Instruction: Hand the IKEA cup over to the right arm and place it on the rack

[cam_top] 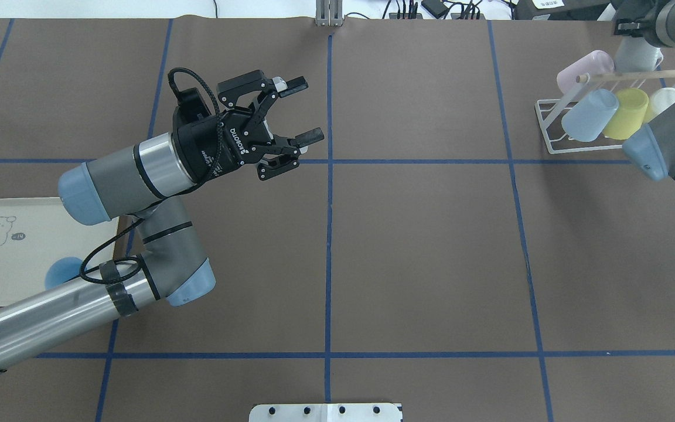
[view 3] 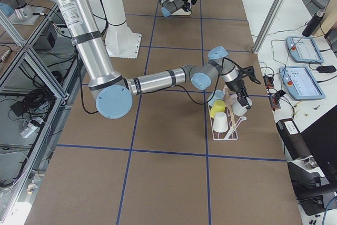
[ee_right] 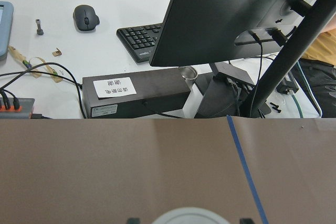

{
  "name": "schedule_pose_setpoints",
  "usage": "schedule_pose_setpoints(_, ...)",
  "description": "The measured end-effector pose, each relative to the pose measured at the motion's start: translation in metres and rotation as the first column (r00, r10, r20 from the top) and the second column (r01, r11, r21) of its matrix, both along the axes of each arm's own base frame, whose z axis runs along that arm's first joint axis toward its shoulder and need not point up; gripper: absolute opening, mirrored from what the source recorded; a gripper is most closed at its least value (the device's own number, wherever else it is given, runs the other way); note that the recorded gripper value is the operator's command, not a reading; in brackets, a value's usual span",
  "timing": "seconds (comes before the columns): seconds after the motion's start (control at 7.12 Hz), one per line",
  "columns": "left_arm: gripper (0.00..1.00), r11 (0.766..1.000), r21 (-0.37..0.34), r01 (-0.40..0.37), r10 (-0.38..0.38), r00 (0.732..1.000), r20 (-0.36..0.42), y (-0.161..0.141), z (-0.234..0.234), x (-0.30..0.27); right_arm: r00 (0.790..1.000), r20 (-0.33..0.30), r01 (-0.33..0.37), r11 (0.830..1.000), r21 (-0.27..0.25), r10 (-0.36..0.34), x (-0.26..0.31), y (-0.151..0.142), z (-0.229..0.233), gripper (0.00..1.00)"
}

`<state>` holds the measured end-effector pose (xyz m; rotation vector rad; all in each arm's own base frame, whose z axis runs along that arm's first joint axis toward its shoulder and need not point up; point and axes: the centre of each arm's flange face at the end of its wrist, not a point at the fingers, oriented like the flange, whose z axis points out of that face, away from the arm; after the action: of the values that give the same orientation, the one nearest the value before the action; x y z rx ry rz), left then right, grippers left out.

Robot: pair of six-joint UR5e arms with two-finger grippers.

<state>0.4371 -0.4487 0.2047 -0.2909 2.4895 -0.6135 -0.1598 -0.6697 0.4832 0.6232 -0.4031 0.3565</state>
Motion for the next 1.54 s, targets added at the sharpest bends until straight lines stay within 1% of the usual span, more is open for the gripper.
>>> schedule_pose_setpoints(0.56, 0.84, 1.000, -0.001, 0.000, 0.000, 1.000, 0.002, 0.000, 0.001, 0.000, 1.000, -0.007, 0.002, 1.000, 0.007, -0.002, -0.008, 0.001, -0.002, 0.00)
schedule_pose_setpoints(0.7, 0.84, 1.000, -0.001, 0.000, 0.000, 1.000, 0.002, 0.000, 0.001, 0.000, 1.000, -0.005, 0.003, 1.000, 0.010, -0.003, -0.009, 0.000, -0.004, 0.23)
schedule_pose_setpoints(0.84, 0.84, 1.000, -0.001, 0.000, 0.000, 1.000, 0.002, 0.000, 0.001, 0.000, 1.000, -0.005, 0.003, 1.000, 0.010, -0.003, -0.009, 0.000, -0.004, 0.99)
schedule_pose_setpoints(0.98, 0.84, 1.000, -0.001, 0.000, 0.000, 1.000, 0.001, 0.000, 0.001, 0.000, 1.000, -0.004, 0.001, 1.000, 0.010, -0.001, -0.009, 0.001, -0.003, 1.00)
schedule_pose_setpoints(1.26, 0.84, 1.000, -0.001, 0.000, 0.000, 1.000, 0.001, 0.000, 0.001, 0.000, 1.000, 0.010, -0.008, 0.999, 0.034, 0.007, -0.009, 0.007, 0.004, 1.00)
schedule_pose_setpoints(1.54, 0.84, 1.000, 0.000, 0.000, 0.000, 1.000, 0.001, 0.000, 0.001, 0.000, 1.000, 0.016, -0.010, 0.999, 0.047, 0.009, -0.009, 0.009, 0.005, 1.00)
